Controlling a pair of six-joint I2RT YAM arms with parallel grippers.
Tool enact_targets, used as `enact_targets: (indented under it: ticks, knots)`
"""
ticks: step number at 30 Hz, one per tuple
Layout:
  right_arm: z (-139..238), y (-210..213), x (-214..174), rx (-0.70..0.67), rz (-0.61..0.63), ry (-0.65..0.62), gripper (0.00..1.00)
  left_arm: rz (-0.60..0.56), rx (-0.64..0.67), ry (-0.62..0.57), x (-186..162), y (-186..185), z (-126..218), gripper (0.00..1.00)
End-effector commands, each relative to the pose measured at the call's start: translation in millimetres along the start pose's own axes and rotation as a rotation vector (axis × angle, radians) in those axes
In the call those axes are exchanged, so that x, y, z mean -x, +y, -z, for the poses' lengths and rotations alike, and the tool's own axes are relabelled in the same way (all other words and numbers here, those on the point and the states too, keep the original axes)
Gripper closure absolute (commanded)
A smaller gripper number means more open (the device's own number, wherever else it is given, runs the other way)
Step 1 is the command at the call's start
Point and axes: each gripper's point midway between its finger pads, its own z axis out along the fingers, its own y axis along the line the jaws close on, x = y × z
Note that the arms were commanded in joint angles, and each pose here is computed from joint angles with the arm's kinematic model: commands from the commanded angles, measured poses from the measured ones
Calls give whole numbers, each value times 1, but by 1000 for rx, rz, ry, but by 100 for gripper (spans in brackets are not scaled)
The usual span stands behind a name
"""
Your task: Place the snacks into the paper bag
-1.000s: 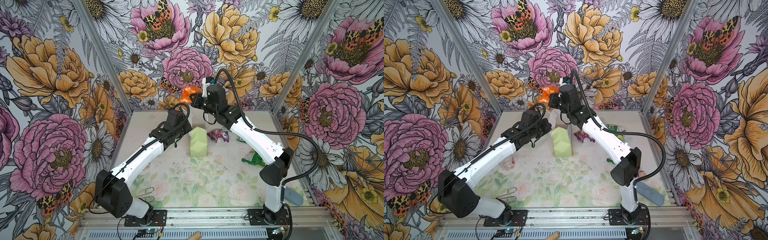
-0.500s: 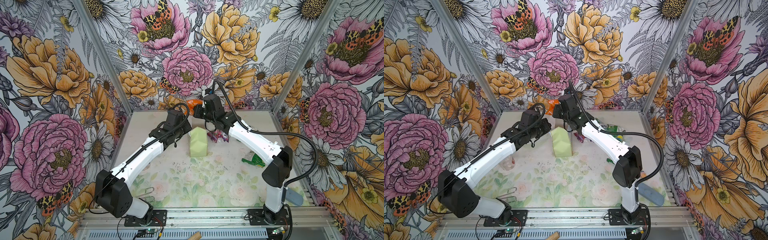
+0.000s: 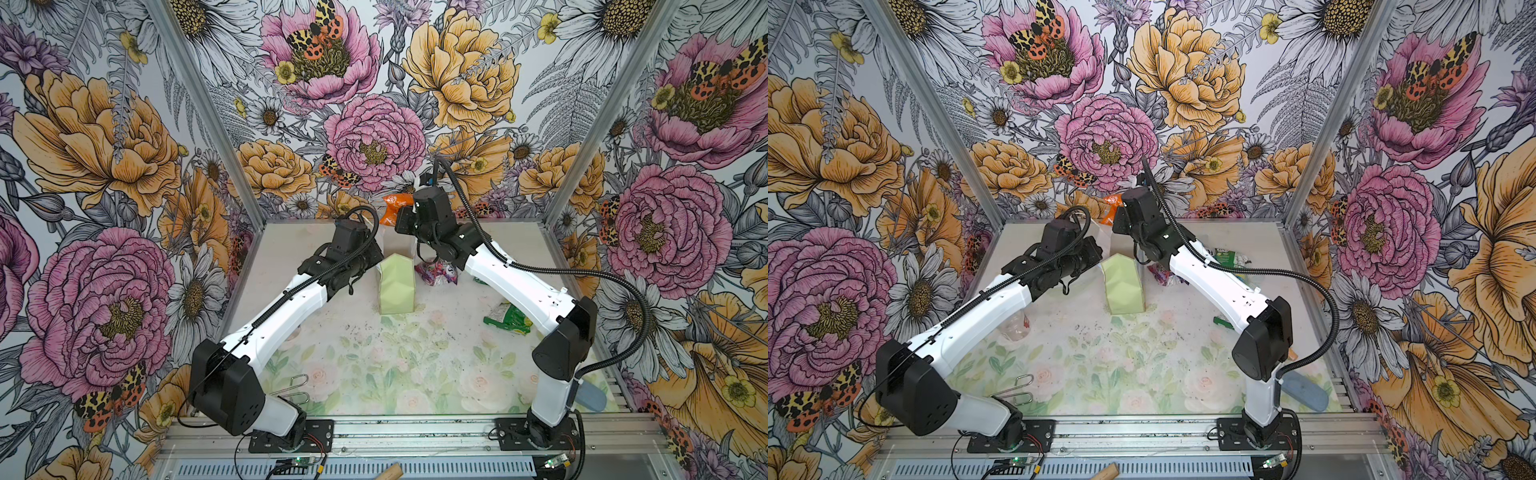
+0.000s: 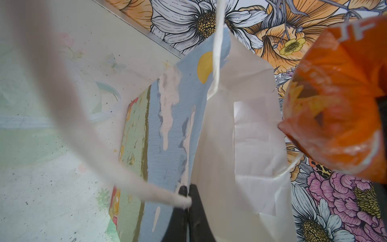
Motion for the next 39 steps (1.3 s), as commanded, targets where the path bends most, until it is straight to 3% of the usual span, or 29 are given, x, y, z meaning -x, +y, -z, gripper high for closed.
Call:
enact_targets:
  ticks: [1, 32, 39]
  knots:
    - [0, -4, 4, -18, 10, -11, 100, 3, 6, 2, -1, 4, 2, 100]
    - [-23, 19, -6, 77, -65, 46, 100, 0, 5, 7, -2, 3, 1, 100]
    - [-24, 10, -9, 46, -62, 46, 100, 0, 6, -1, -1, 4, 4, 100]
